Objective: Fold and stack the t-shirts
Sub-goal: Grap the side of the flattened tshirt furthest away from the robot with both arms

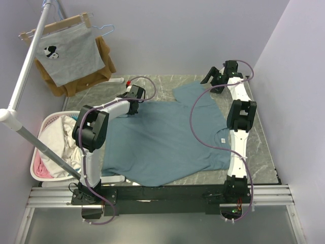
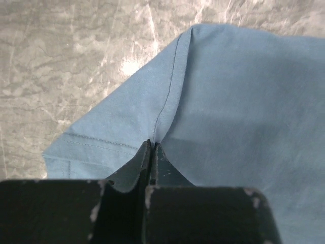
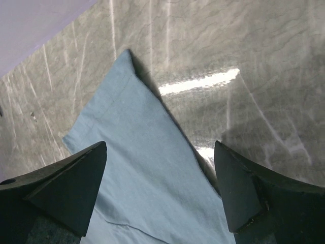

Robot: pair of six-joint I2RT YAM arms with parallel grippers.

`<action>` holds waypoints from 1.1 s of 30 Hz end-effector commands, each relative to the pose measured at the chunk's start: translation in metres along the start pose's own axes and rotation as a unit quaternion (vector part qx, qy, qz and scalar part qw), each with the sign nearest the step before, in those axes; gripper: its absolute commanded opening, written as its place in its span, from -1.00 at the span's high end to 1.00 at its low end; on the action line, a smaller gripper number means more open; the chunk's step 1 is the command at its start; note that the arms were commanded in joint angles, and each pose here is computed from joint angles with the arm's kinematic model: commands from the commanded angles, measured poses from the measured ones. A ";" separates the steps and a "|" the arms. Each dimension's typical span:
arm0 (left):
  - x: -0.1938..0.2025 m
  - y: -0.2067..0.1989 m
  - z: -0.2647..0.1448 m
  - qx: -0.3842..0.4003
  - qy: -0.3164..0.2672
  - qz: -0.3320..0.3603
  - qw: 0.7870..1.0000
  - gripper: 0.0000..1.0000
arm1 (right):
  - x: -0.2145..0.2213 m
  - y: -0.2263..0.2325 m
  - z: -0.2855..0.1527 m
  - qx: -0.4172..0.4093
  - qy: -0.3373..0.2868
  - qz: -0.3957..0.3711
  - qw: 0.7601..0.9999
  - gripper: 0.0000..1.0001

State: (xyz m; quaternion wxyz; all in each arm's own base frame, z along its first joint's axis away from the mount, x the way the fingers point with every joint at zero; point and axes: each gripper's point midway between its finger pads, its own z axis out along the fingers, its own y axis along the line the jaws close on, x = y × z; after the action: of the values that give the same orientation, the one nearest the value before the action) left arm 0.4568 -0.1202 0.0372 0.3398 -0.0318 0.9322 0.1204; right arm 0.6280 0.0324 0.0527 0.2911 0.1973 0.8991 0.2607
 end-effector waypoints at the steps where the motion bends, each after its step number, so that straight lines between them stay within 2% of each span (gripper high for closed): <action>1: -0.055 0.010 -0.039 0.017 -0.058 -0.032 0.998 0.99 | -0.019 -0.012 -0.003 0.039 -0.032 0.017 0.999 -0.80; 5: -0.067 0.011 -0.054 0.031 -0.066 -0.036 0.997 0.99 | -0.015 -0.020 -0.003 0.060 -0.023 0.026 0.998 -0.78; 12: -0.070 0.006 -0.058 0.048 -0.066 -0.038 0.996 0.99 | 0.028 -0.029 0.007 0.061 0.053 0.018 0.997 -0.69; 26: -0.064 0.010 -0.059 0.042 -0.063 -0.038 0.996 0.99 | 0.063 -0.018 0.010 0.053 0.109 -0.015 0.993 -0.33; 27: -0.064 0.010 -0.060 0.044 -0.063 -0.038 0.996 0.98 | 0.065 -0.019 0.010 0.055 0.112 -0.016 0.992 -0.17; 29: -0.064 0.010 -0.060 0.045 -0.062 -0.039 0.996 0.99 | 0.065 -0.020 0.010 0.058 0.111 -0.015 0.992 -0.08; 33: -0.063 0.009 -0.059 0.048 -0.060 -0.039 0.996 0.99 | 0.065 -0.019 0.010 0.062 0.111 -0.015 0.992 0.25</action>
State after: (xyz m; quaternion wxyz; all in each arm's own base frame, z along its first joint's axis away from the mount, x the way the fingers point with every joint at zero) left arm 0.4664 -0.1275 0.0994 0.3800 -0.0421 0.9208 0.0770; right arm 0.5934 0.0507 0.0304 0.2154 0.1713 0.9331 0.2314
